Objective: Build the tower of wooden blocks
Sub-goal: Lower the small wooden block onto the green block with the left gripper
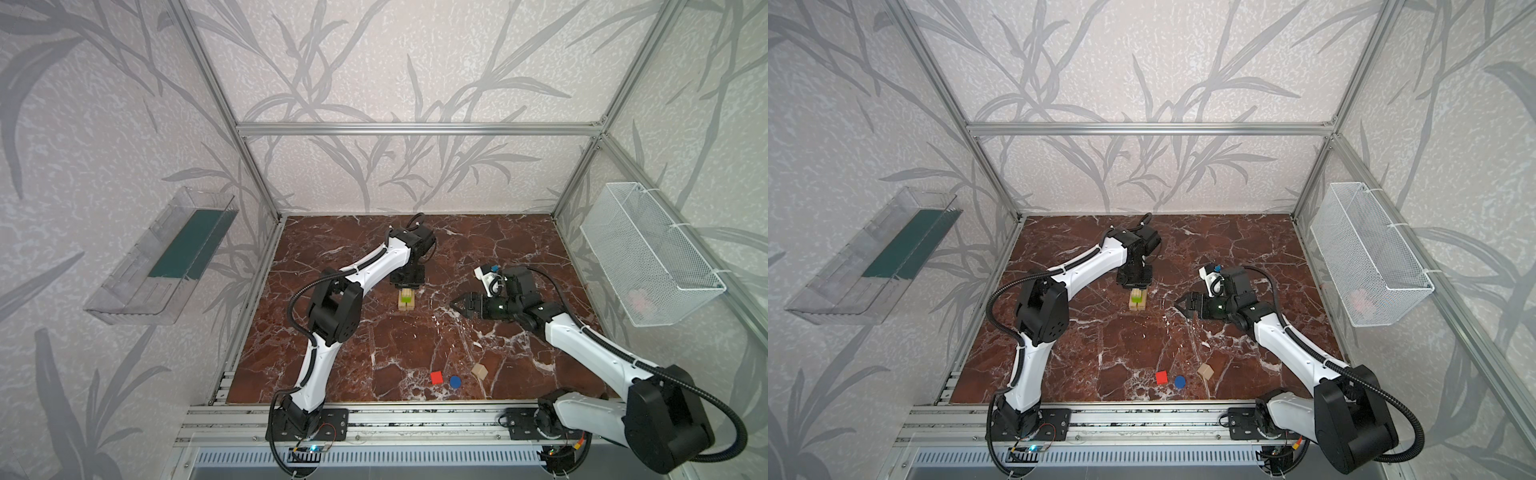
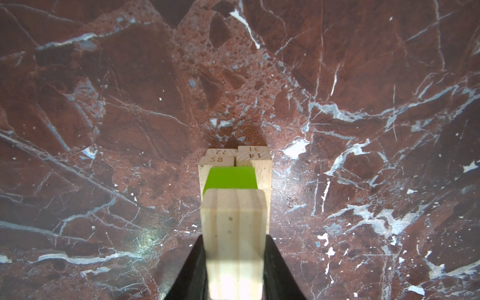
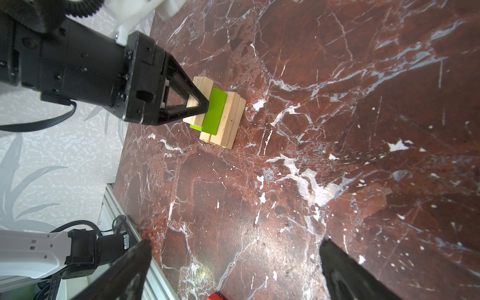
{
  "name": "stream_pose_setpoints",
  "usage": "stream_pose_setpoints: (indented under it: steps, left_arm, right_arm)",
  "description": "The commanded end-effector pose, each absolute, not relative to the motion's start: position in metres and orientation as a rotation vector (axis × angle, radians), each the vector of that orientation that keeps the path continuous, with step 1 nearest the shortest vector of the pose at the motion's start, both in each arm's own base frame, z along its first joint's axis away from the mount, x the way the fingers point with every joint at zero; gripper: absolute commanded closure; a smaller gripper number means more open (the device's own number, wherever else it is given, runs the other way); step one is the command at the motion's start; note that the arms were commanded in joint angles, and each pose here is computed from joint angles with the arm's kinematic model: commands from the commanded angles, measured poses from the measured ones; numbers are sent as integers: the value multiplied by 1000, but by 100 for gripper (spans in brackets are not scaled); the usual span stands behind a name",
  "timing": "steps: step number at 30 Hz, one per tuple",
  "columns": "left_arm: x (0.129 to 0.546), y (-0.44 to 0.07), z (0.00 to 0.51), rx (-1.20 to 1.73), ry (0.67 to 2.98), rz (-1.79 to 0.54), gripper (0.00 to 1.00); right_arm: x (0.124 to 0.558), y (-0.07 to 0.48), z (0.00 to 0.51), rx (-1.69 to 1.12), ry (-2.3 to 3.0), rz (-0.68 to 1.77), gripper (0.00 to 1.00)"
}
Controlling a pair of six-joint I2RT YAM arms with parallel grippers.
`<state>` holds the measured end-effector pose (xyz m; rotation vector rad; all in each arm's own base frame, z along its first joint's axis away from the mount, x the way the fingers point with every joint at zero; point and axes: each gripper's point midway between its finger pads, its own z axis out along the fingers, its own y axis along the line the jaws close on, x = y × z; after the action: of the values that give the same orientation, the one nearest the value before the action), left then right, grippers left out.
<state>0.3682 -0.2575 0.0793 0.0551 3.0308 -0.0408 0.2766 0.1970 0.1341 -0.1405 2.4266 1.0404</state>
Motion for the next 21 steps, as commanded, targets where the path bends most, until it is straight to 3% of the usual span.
stream_pose_setpoints:
  steps: [1,11,21]
  left_arm:
    - [366,-254,76,38,3056,-18,69]
    - [364,-248,74,48,3060,27,61]
    - [363,-247,74,46,3065,28,63]
  right_arm:
    - [279,199,142,-147,2396,1066,0]
    - [280,198,142,-137,2395,1074,0]
    - [279,197,141,-129,2396,1078,0]
